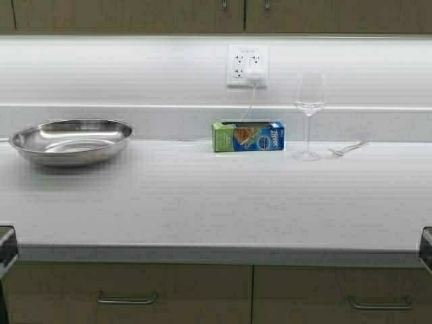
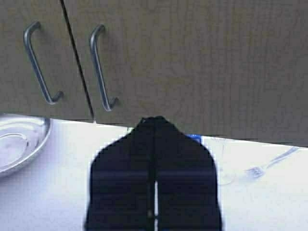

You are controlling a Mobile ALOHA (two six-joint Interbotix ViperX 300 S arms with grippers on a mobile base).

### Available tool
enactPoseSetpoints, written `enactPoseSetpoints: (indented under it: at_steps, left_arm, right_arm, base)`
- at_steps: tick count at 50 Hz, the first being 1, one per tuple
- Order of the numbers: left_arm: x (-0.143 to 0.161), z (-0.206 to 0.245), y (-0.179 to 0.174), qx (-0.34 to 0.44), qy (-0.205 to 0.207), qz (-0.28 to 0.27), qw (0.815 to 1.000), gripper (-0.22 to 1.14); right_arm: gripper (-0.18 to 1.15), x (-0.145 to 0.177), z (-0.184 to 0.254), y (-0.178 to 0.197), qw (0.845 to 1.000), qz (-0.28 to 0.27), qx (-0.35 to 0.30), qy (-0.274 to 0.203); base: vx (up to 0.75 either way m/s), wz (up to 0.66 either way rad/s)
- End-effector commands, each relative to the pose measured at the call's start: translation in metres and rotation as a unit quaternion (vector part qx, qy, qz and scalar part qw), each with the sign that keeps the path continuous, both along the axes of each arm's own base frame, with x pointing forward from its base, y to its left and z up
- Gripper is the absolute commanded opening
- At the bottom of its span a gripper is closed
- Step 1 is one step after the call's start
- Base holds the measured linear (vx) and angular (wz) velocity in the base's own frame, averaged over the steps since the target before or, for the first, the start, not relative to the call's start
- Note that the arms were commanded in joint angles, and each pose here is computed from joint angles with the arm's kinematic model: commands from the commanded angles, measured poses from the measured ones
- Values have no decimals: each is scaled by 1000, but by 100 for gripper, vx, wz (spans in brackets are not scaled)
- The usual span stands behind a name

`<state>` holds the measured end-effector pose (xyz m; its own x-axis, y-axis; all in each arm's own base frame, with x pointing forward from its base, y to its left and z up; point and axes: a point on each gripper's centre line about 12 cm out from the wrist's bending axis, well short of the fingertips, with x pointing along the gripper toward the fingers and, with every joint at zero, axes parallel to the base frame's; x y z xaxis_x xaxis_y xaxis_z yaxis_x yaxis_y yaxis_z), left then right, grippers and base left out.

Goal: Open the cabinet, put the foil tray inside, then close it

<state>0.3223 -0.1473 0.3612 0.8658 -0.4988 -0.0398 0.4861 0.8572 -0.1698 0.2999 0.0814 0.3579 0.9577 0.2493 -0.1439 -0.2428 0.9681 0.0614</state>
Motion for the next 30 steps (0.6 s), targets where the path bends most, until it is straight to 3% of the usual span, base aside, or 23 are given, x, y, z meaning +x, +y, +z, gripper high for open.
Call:
enactPoseSetpoints:
  at_steps: [1, 30]
  left_arm:
    - [-1, 6, 0, -4, -8, -2, 1000, 4]
    - [-1, 0, -1, -3, -2, -3, 1000, 4]
  right_arm:
    - [7, -2, 6, 0, 1000, 2, 3, -9]
    - [7, -3, 3, 0, 1000, 2, 2, -5]
  base:
    - [0, 0]
    - [0, 0]
